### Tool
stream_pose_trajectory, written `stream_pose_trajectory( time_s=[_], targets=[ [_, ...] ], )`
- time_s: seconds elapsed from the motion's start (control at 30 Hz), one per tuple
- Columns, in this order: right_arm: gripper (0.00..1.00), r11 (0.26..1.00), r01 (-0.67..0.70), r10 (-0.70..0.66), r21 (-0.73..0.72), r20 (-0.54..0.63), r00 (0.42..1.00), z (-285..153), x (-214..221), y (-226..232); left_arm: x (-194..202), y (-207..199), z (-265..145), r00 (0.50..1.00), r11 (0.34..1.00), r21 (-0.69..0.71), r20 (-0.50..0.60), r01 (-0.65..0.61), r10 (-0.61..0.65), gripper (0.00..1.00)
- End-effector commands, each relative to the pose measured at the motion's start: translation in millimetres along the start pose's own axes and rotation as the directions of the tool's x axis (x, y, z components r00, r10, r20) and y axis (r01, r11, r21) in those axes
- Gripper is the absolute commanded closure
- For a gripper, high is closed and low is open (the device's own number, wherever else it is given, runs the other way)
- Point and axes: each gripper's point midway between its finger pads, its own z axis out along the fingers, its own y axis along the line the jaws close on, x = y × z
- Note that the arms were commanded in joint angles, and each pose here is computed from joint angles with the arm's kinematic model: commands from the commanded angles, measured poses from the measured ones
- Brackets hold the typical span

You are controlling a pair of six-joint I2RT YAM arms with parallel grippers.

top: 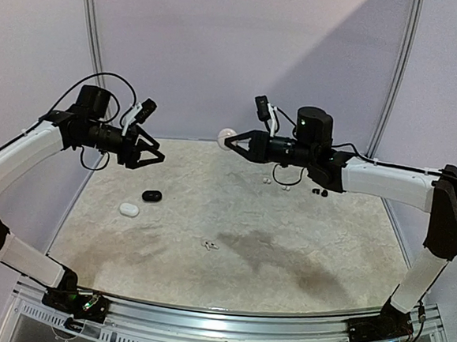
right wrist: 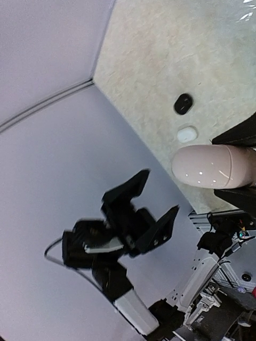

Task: Insert the wireless bluetooth earbuds into the charging case
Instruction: Pass from the right arm to the left

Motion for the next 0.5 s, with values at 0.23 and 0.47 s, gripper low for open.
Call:
stream_pose_trajectory(
  time_s=[0.23, 0.47],
  targets=[
    [1.00, 0.907, 0.336, -0.210, -0.254, 0.419, 0.883, 26.1, -39.1, 83.3, -53.6, -52.4, -7.0, 0.966, 0.944, 0.326, 0.221, 0.056, -0.134, 0.34],
    [1.00, 0.920, 0.304, -0.199, -0.246, 0.375, 0.906, 48.3, -26.2, 75.4, -65.6, -67.5, -0.8, 0.972, 0.937, 0.346, 0.198, 0.052, -0.127, 0.40]
  ],
)
